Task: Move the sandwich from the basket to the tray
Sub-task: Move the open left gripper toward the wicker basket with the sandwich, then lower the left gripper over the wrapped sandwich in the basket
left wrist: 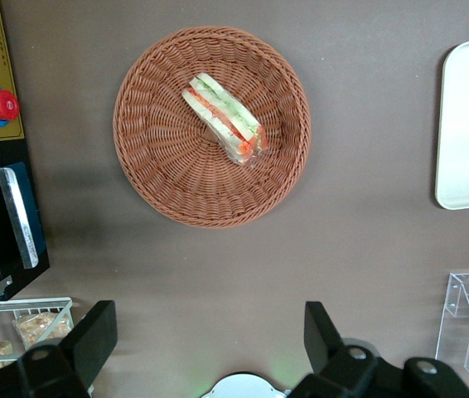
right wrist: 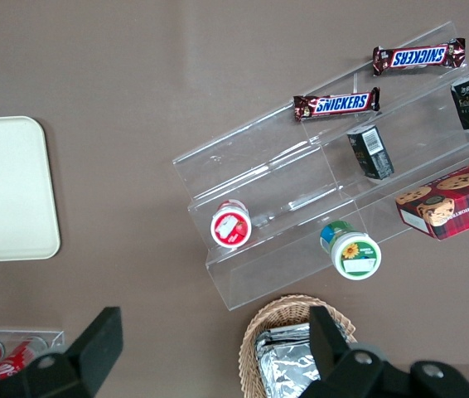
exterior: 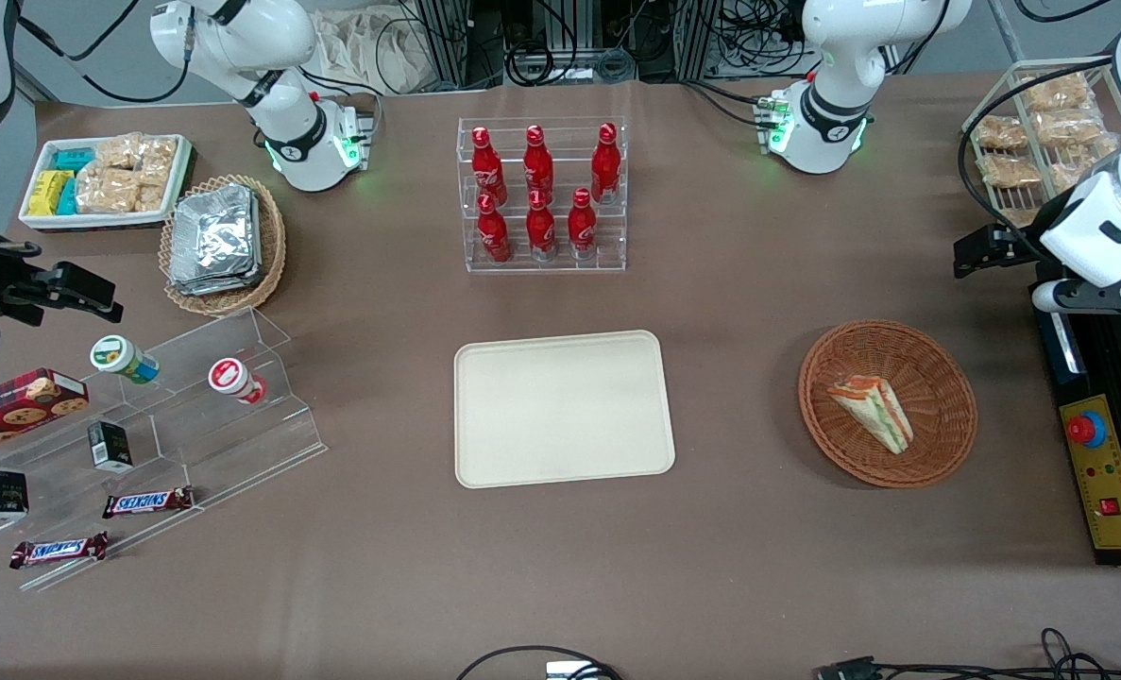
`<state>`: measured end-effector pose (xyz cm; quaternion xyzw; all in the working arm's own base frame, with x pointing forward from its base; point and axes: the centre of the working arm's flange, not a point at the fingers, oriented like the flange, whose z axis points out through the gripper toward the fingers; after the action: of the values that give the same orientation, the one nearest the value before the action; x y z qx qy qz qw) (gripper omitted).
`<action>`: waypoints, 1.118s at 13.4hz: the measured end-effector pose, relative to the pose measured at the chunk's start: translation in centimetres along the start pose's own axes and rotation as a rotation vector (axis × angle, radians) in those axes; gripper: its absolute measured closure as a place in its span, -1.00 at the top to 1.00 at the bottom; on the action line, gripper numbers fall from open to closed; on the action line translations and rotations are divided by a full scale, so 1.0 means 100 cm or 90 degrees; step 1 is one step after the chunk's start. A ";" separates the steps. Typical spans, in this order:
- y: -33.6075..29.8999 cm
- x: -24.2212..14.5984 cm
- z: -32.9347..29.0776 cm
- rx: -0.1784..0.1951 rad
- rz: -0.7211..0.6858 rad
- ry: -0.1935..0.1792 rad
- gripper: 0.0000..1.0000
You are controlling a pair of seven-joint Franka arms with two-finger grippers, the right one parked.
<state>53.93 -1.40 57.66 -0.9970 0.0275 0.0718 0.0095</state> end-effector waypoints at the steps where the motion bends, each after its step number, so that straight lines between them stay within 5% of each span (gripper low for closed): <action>1: 0.000 0.000 0.000 0.000 0.000 -0.001 1.00; 6: -0.004 0.011 0.017 -0.003 -0.035 -0.021 1.00; 11: -0.020 0.037 0.058 -0.009 -0.147 -0.067 1.00; 15: -0.025 0.072 0.111 -0.012 -0.234 -0.080 1.00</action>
<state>59.64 0.92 45.72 -0.9789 -0.1561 0.1311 0.0146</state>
